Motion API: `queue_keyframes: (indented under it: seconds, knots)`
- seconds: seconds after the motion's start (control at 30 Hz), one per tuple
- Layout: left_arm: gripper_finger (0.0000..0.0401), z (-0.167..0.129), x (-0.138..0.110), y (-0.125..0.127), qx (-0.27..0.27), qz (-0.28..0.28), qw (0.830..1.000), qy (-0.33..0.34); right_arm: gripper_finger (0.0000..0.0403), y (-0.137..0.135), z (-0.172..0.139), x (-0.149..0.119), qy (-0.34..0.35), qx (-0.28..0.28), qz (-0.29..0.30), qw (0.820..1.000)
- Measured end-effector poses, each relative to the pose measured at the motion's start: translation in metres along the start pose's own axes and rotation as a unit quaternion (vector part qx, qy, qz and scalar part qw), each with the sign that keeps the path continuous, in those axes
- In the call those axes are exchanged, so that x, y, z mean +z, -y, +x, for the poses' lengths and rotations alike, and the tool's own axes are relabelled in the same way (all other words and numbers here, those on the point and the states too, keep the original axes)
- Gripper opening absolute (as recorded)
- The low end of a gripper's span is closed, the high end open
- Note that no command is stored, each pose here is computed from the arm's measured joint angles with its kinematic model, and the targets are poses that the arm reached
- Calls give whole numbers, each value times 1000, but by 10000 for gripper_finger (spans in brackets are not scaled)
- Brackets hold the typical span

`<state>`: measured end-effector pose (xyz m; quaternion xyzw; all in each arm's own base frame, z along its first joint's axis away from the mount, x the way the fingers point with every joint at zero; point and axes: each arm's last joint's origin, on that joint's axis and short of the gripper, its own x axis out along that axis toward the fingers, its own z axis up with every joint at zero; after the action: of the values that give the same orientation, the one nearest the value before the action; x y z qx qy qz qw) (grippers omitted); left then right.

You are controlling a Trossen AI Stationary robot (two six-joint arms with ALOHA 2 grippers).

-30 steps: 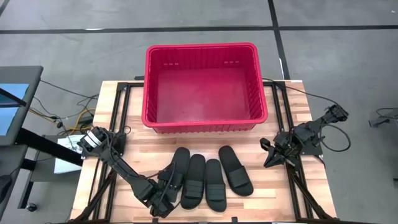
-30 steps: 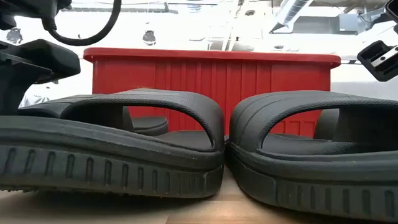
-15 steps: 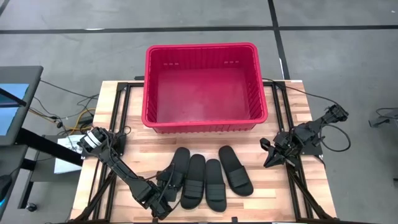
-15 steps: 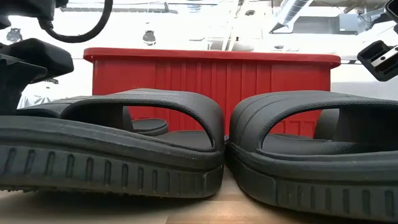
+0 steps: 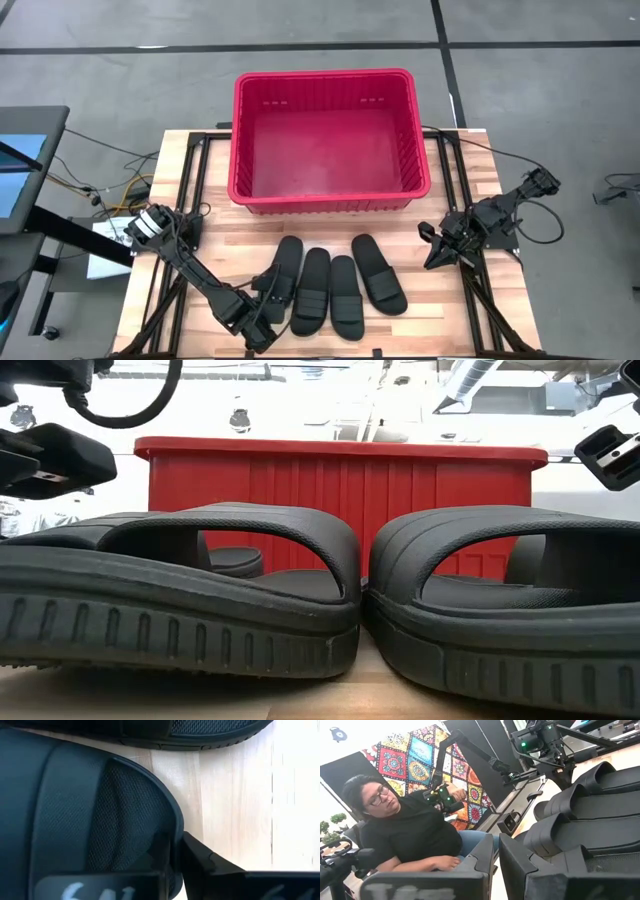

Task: Pick and place slides into bin
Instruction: Put the black slide into the red container

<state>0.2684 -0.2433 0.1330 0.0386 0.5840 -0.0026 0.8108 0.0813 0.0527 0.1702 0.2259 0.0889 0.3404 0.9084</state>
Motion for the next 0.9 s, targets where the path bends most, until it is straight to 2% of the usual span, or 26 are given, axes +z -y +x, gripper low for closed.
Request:
queue_keyframes:
  seconds: [0.33, 0.9]
  knots:
    - [5, -14, 3, 14, 8, -14, 1000, -5, 21, 0, 0, 0, 0, 0, 0, 1000]
    - [0, -82, 27, 44, -18, -4, 1000, 22, 21, 0, 0, 0, 0, 0, 0, 1000]
